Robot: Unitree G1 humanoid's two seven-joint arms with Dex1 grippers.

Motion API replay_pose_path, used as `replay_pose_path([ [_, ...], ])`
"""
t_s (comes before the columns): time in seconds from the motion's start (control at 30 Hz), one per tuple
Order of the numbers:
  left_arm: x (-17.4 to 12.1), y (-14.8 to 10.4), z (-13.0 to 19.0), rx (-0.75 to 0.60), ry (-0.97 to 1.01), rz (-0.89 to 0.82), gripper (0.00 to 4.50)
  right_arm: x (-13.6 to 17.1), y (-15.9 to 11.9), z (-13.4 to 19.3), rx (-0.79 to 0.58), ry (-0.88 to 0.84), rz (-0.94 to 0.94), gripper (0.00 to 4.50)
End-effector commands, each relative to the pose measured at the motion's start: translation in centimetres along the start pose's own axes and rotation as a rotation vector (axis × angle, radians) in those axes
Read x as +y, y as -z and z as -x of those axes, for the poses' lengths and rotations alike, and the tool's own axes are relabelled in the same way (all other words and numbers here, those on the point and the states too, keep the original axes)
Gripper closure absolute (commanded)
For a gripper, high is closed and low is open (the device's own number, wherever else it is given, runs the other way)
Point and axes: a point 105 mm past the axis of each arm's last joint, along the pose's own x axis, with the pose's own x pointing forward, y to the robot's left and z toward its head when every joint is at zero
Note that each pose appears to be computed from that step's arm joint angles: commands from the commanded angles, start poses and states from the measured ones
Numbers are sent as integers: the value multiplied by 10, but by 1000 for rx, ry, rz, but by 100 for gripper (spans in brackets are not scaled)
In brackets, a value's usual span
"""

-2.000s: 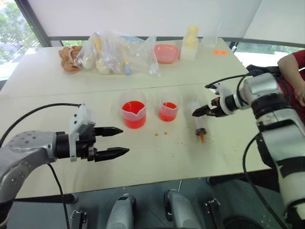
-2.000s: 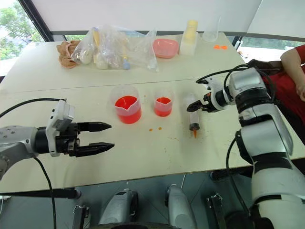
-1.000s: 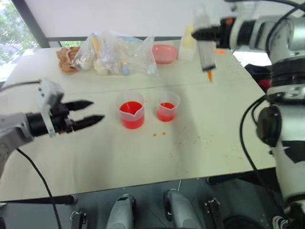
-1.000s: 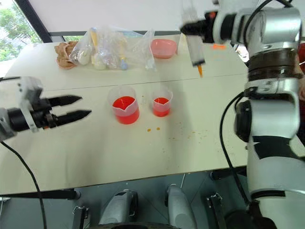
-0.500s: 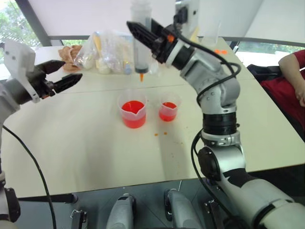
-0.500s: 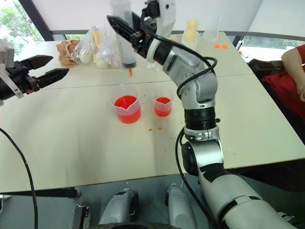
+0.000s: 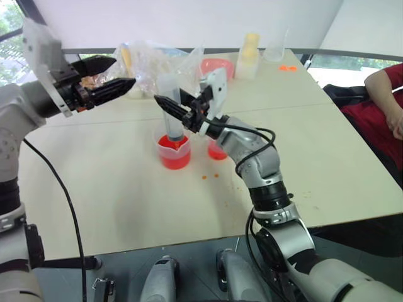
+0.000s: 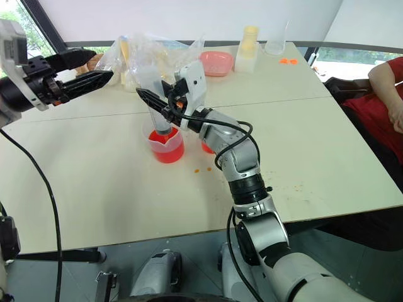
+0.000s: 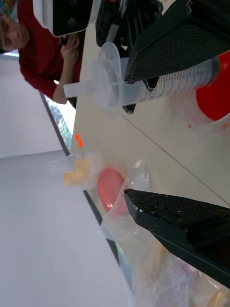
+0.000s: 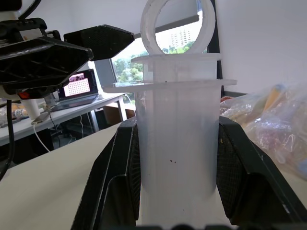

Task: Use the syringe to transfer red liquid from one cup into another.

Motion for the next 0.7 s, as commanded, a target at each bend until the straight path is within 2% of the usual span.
replay_pose_path([
  [0.03, 0, -16, -8, -46, 15, -70, 82, 10, -7, -8, -46, -39, 63, 303],
  [0.37, 1, -11, -37, -76, 57, -87, 82, 7, 1, -11, -39, -14, 103, 303],
  [0.7, -6, -4, -43, -58, 98, -96, 82, 2, 9, -12, -23, 27, 108, 303],
])
